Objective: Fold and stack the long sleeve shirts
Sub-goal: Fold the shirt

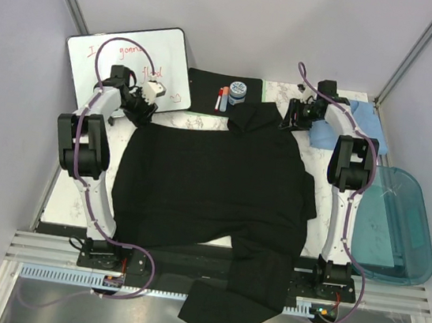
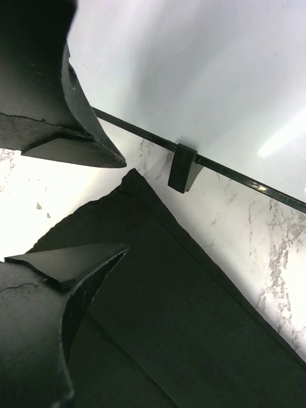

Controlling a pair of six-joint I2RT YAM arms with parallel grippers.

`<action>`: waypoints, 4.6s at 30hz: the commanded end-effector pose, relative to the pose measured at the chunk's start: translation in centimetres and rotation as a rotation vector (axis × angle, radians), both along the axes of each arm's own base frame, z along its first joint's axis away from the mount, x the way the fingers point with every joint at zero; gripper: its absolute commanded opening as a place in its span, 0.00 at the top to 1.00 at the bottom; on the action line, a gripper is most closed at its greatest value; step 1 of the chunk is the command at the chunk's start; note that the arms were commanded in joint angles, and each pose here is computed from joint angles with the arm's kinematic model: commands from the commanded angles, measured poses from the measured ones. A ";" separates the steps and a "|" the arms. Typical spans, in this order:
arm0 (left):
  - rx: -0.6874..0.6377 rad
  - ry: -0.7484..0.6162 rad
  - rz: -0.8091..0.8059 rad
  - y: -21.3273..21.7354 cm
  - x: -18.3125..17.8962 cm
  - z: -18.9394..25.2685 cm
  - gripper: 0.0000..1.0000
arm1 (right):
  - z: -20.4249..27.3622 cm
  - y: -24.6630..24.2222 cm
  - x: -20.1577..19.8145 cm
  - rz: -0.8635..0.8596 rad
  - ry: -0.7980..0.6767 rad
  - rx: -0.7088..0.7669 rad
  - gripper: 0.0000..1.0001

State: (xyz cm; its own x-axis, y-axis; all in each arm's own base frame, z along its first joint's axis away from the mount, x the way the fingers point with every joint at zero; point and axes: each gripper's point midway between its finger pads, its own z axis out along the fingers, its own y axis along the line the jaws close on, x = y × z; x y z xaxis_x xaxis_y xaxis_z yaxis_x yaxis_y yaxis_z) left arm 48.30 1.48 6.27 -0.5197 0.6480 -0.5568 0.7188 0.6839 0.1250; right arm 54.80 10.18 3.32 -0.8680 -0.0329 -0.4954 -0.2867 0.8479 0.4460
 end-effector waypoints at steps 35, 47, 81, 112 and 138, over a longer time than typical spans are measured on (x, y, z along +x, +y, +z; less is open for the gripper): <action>-0.040 0.001 -0.106 -0.8 1.6 0.2 0.95 | 3.8 1.5 1.3 0.026 -0.077 0.080 1.00; -0.027 -0.111 -0.190 -0.9 -2.0 5.8 0.98 | 9.9 0.8 -1.9 0.062 -0.128 0.094 1.00; 0.146 -0.083 -0.400 1.2 -14.1 0.0 0.97 | 4.3 -1.3 -19.2 0.306 0.105 -0.056 0.88; -0.132 0.013 -0.217 -12.0 -8.9 3.9 0.31 | 2.7 -1.5 -16.3 0.204 0.225 -0.059 0.57; -0.300 -0.130 -0.233 -37.5 -4.9 2.4 0.19 | 0.4 -0.4 -18.1 0.255 0.257 -0.076 0.60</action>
